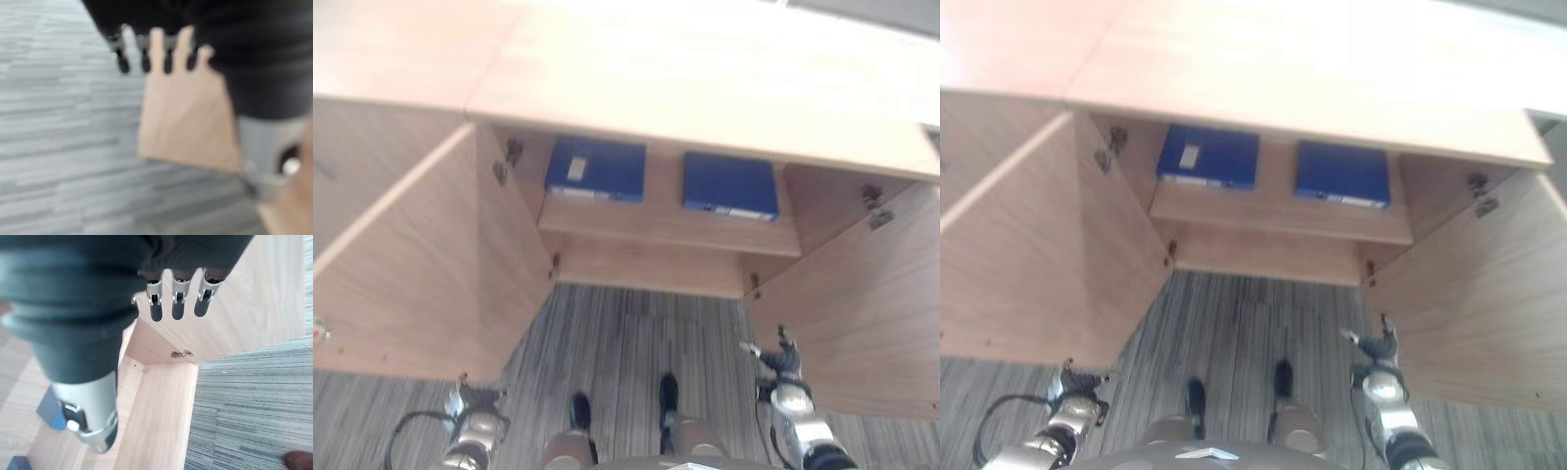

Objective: Put the empty folder in the office cabinet

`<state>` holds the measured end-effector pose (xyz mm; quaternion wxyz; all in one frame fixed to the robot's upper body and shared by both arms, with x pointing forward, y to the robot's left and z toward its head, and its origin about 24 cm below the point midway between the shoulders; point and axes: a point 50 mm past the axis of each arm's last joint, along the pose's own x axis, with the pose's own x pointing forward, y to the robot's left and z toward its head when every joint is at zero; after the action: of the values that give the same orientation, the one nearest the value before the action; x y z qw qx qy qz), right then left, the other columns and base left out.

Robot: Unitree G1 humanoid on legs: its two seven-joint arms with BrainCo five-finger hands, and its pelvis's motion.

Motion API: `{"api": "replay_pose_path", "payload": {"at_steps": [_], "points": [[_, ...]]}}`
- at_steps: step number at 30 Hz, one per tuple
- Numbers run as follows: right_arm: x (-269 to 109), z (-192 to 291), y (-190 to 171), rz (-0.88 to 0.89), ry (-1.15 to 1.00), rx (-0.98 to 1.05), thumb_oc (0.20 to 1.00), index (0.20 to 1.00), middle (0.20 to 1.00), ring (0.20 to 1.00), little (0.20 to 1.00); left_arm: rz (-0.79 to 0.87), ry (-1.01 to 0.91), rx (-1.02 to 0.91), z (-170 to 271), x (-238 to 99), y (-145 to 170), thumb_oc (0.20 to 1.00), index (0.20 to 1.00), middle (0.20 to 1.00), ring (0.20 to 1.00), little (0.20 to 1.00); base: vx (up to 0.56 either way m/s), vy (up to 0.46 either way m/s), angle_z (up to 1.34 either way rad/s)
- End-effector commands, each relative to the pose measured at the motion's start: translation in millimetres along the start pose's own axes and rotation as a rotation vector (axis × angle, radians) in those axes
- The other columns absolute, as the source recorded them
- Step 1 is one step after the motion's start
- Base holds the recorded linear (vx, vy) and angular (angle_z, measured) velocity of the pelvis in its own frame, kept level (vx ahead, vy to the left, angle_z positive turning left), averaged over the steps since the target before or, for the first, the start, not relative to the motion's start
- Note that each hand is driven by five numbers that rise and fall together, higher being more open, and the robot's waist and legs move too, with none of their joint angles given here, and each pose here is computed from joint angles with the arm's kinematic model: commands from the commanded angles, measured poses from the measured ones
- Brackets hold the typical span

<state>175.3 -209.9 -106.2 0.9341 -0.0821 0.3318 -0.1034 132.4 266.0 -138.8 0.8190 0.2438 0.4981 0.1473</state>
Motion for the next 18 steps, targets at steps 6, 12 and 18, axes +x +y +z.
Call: {"api": "replay_pose_path", "payload": {"at_steps": [6, 12, 18], "points": [[15.7, 41.3, -58.5, -0.202, -0.103, -0.023, 1.000, 1.000, 1.000, 1.000, 1.000, -0.023, 0.140, 0.030, -34.9, -5.5, -2.1, 1.000, 1.000, 1.000, 1.000, 1.000, 0.08, 0.008, -0.30], [-3.0, 49.2, -169.5, -0.852, -0.074, 0.035, 1.000, 1.000, 1.000, 1.000, 1.000, -0.033, 0.126, 0.075, -33.1, -7.1, -8.9, 1.000, 1.000, 1.000, 1.000, 1.000, 0.08, -0.018, -0.10], [-36.3, 44.9, -239.1, -1.224, 0.023, 0.018, 1.000, 1.000, 1.000, 1.000, 1.000, -0.014, 0.100, 0.121, -27.9, -4.7, -3.7, 1.000, 1.000, 1.000, 1.000, 1.000, 0.03, -0.010, 0.01]]}}
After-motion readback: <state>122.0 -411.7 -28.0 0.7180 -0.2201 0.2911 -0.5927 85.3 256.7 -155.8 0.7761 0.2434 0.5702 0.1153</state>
